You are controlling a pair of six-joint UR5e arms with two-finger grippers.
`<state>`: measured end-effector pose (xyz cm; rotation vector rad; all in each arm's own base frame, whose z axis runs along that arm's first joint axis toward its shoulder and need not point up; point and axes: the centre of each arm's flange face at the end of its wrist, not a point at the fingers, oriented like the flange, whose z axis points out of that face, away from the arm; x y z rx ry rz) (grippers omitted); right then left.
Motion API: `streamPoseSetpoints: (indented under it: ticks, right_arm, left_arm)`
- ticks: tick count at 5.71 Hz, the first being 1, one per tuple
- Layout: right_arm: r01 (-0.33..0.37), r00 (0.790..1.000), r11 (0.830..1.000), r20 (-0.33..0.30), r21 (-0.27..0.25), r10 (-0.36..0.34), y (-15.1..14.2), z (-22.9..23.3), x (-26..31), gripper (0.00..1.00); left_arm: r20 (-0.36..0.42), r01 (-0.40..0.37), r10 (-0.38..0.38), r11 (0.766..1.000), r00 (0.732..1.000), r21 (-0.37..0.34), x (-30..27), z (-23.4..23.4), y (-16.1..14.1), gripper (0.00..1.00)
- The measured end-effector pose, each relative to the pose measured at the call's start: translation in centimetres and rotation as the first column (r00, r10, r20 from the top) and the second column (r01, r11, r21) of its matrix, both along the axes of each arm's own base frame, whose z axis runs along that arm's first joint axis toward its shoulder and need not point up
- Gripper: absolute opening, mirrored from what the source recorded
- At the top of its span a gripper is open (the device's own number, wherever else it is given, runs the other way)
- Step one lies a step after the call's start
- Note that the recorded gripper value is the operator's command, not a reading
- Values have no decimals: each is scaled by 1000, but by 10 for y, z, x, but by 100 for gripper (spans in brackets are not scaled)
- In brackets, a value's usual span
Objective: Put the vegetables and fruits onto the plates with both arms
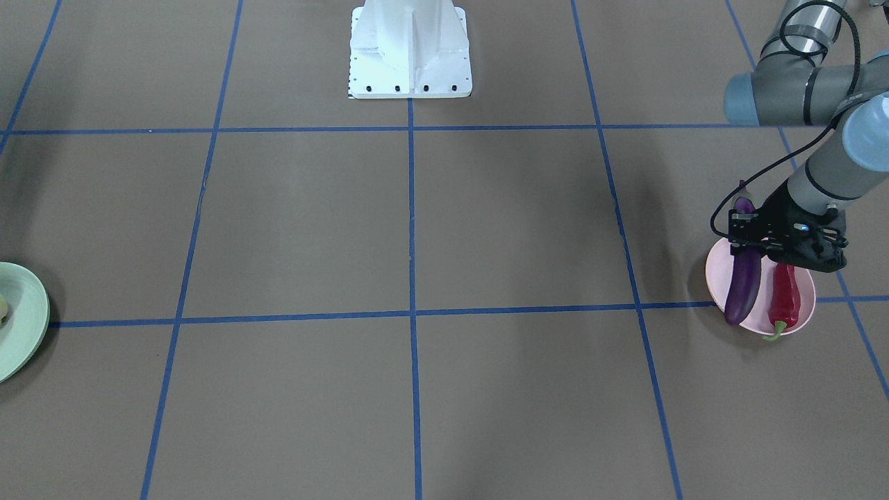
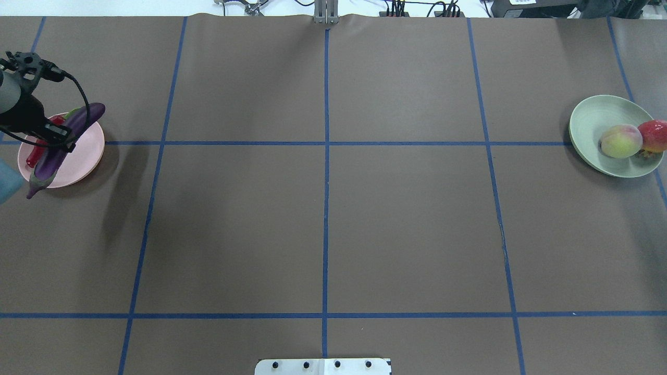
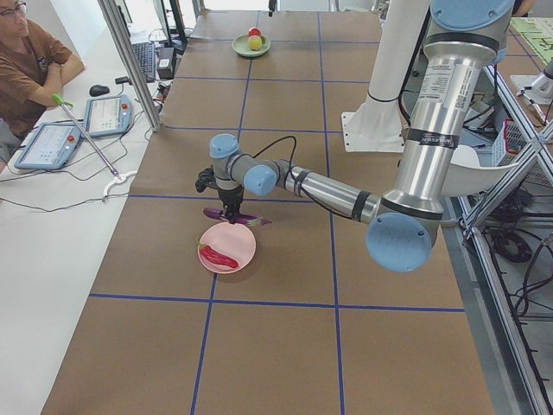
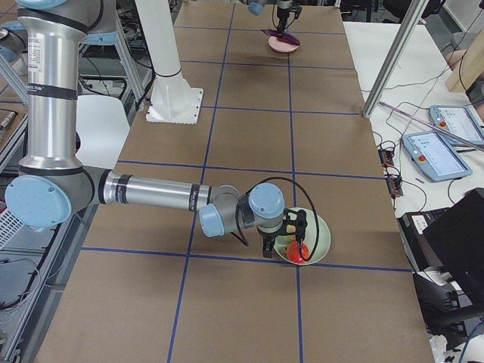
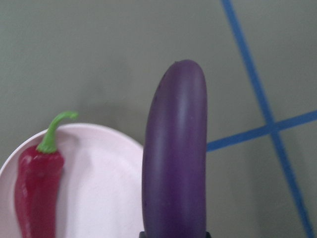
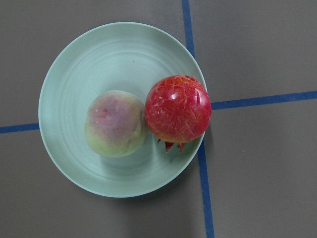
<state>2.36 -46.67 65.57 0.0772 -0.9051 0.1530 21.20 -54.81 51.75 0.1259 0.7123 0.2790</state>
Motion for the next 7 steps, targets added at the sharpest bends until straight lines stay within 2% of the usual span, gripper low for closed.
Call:
streamPoseSetpoints:
  ticks: [1, 2, 4, 7]
  right_arm:
    - [1, 1000, 1000, 0, 2, -1, 0, 0, 0, 100]
    - [1, 1000, 1000, 0, 3, -1, 0, -1, 0, 100]
    - [1, 1000, 1000, 0, 2, -1, 0, -1, 0, 100]
    - [17, 1000, 1000, 3, 20, -17, -5, -10, -8, 100]
  left_arm:
    - [13, -5, 6, 1000, 1000, -23, -2, 17, 1, 81]
    - [21, -8, 8, 999, 1000, -34, -2, 29, 0, 100]
    - [18, -11, 11, 1000, 1000, -17, -6, 37, -2, 100]
    - [1, 12, -12, 999, 1000, 35, -36, 20, -20, 100]
